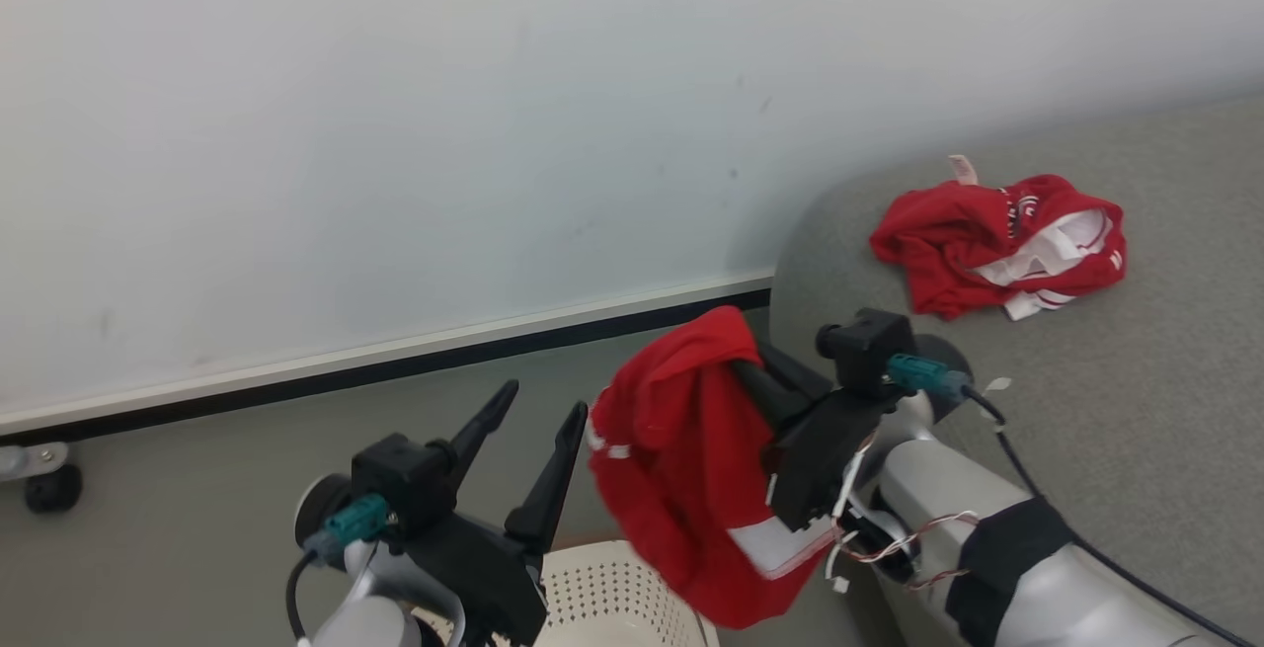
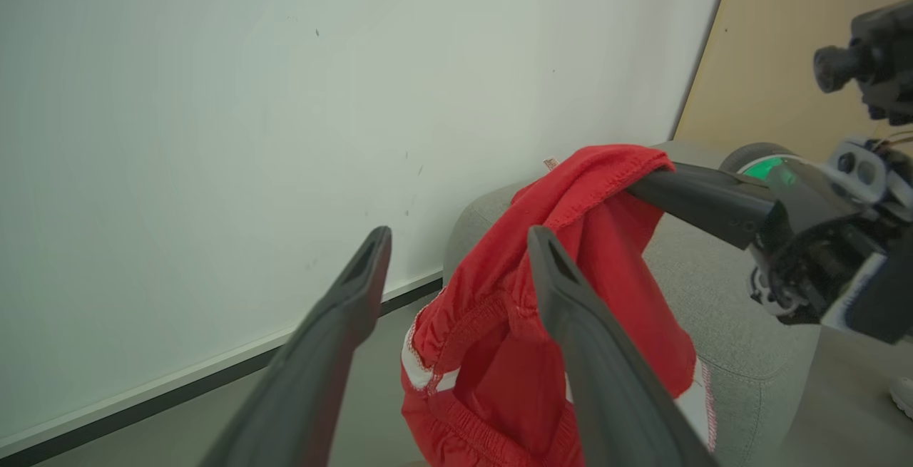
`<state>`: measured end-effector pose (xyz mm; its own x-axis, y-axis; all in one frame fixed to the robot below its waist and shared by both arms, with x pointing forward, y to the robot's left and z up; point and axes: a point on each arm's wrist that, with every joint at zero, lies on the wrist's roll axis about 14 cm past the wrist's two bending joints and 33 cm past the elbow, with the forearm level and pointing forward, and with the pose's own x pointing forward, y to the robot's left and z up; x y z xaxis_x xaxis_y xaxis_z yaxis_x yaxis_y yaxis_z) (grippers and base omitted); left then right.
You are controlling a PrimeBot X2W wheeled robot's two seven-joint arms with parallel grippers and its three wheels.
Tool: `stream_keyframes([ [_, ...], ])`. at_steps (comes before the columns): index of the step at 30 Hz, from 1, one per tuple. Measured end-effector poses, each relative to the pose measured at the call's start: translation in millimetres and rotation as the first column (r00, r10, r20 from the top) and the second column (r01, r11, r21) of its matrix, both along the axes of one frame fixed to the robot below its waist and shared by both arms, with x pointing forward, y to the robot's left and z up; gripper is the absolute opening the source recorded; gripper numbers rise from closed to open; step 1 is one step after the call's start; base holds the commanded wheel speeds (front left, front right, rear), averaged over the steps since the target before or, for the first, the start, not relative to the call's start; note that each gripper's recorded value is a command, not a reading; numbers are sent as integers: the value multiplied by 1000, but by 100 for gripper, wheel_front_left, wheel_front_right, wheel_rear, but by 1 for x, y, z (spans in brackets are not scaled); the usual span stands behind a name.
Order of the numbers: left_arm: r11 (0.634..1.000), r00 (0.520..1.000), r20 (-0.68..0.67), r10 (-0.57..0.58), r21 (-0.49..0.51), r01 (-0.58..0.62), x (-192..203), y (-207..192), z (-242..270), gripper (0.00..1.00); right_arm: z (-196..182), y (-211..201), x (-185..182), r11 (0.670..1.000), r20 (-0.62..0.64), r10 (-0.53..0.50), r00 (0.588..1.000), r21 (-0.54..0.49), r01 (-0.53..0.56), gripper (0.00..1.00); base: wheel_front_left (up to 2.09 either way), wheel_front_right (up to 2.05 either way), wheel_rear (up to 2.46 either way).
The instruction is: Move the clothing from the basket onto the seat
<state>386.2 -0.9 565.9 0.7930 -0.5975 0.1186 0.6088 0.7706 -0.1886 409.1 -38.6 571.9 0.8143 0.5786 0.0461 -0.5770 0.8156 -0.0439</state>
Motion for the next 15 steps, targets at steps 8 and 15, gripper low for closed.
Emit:
stream_keyframes([
  [8,995,994,-58,-96,17,97,-18,-29,-26,100,4,-75,2,986,39,-156,987,-46,158,0,0,0,0],
  [15,980,977,-81,-196,5,197,-35,-63,-36,100,14,-127,-8,959,85,-270,959,-68,276,0,0,0,0],
])
